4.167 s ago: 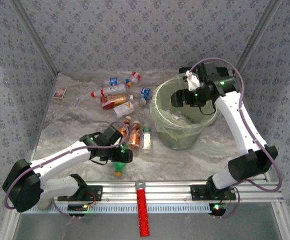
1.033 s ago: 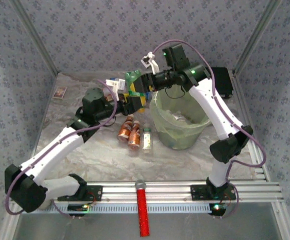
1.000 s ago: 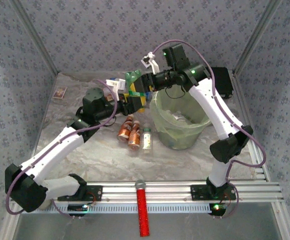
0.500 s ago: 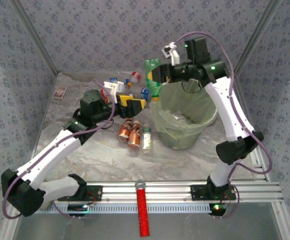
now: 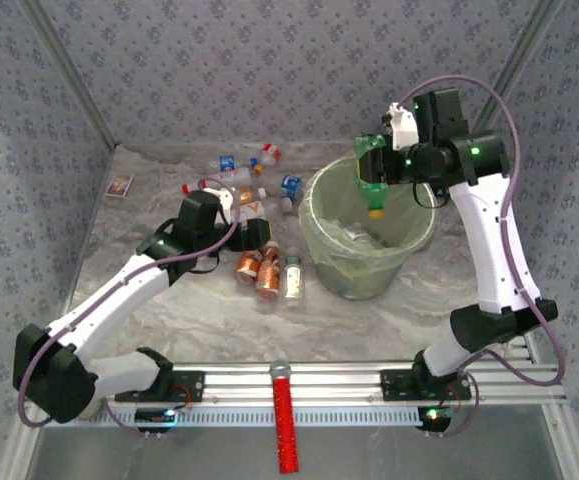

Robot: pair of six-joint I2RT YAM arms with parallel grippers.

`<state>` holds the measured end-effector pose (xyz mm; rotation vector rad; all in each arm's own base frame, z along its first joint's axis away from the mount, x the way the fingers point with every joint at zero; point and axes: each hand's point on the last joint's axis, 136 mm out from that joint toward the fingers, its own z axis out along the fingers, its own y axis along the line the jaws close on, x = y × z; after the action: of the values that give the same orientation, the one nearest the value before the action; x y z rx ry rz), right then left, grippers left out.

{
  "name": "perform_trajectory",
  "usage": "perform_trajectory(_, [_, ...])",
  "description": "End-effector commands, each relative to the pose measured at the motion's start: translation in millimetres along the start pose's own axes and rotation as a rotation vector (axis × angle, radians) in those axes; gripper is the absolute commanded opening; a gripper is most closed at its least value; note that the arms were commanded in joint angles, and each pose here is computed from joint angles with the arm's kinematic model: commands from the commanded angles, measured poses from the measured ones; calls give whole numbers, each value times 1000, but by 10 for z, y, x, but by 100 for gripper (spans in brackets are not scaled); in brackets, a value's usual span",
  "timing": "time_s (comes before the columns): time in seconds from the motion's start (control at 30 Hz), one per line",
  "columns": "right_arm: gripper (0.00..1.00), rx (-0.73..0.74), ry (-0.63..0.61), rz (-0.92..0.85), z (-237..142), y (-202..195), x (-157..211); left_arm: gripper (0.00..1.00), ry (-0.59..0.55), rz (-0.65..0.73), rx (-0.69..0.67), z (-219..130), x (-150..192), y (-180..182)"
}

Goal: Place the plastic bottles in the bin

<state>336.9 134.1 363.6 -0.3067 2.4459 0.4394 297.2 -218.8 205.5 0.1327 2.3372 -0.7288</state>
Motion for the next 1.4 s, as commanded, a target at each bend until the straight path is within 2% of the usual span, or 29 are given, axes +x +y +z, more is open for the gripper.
perform_trajectory(0.0, [50, 237, 171, -87, 81, -368, 352, 93, 49, 26, -98, 76, 126, 202])
perform_trajectory(0.07, [50, 292, 255, -131, 154, -432, 508, 93, 70, 30, -118, 135, 180, 246])
perform_trajectory(0.2, [49, 300, 368, -182, 332, -448, 757, 93, 105, 37, -148, 232, 284, 330])
perform_trajectory(0.67, [51, 379, 516, -192, 960, -721, 1058, 94, 179, 58, -239, 406, 491, 518])
perform_trajectory(1.03, [64, 311, 537, -125, 1223, -694, 1215, 95, 224, 63, -283, 535, 612, 610])
perform_trajectory(1.2, [82, 310, 501, -130, 1100, -657, 1107, 95, 229, 62, -289, 569, 627, 627])
perform_trajectory(1.37, [86, 273, 400, -140, 830, -483, 882, 96, 231, 68, -302, 589, 618, 649])
